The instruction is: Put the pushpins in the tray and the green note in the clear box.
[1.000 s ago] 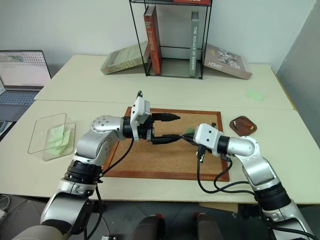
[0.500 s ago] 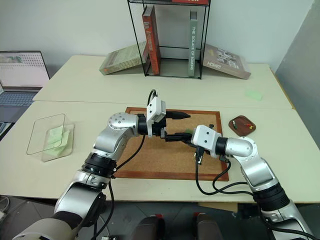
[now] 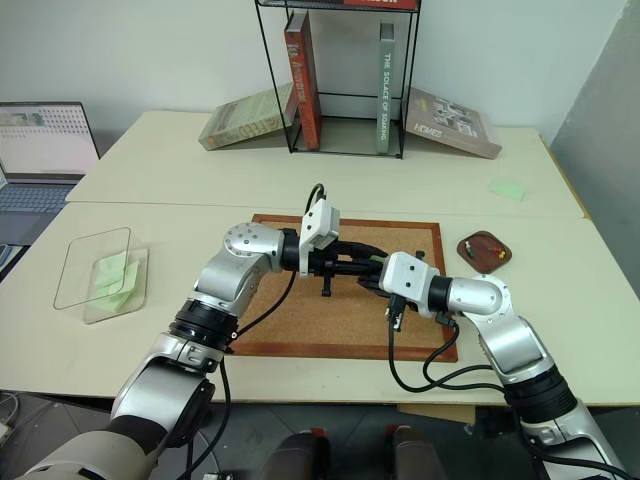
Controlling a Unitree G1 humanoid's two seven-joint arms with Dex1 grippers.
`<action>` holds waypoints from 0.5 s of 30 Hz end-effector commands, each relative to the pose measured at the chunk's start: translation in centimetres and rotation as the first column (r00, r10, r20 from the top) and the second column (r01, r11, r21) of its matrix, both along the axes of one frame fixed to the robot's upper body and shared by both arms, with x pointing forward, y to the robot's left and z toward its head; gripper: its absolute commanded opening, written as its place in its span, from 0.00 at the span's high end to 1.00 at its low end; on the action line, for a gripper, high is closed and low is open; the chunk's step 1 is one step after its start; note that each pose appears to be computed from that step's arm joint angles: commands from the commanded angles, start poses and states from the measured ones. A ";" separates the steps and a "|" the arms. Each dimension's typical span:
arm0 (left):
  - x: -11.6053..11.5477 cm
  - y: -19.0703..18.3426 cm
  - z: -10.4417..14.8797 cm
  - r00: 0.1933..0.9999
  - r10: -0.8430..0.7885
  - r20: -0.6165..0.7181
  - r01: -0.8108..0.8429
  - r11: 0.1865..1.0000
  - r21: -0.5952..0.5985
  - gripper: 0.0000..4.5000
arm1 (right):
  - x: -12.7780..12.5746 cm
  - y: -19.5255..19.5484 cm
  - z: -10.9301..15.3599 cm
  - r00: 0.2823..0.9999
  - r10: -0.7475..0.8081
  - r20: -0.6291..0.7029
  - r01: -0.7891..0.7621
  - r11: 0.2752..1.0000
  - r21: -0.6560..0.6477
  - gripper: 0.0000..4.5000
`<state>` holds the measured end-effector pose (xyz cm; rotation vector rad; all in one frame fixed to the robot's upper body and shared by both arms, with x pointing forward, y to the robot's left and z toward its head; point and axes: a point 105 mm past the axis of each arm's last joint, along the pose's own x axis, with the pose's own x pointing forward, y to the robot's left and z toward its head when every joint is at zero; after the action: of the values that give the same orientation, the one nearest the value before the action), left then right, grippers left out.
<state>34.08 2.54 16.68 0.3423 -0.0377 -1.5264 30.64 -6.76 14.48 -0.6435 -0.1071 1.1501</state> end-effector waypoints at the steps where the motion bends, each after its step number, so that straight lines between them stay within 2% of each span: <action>1: -0.5 -0.4 -0.6 0.999 -0.032 0.004 0.031 0.999 0.044 0.98 | -0.3 0.7 2.4 0.995 0.039 0.089 -0.042 0.999 0.032 1.00; 5: -0.4 -0.2 -1.3 1.000 -0.020 -0.002 0.020 0.998 0.063 0.98 | -0.3 0.7 2.6 0.993 0.041 0.108 -0.045 0.998 0.036 1.00; 15: 1.5 0.7 -1.8 0.992 0.122 -0.017 -0.122 0.993 0.008 0.98 | -1.5 0.5 4.3 0.979 0.065 0.191 -0.081 0.994 0.078 1.00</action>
<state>35.26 3.46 14.21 0.3149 0.0481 -1.4345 29.99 -6.42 16.32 -0.6669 -0.2237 1.1560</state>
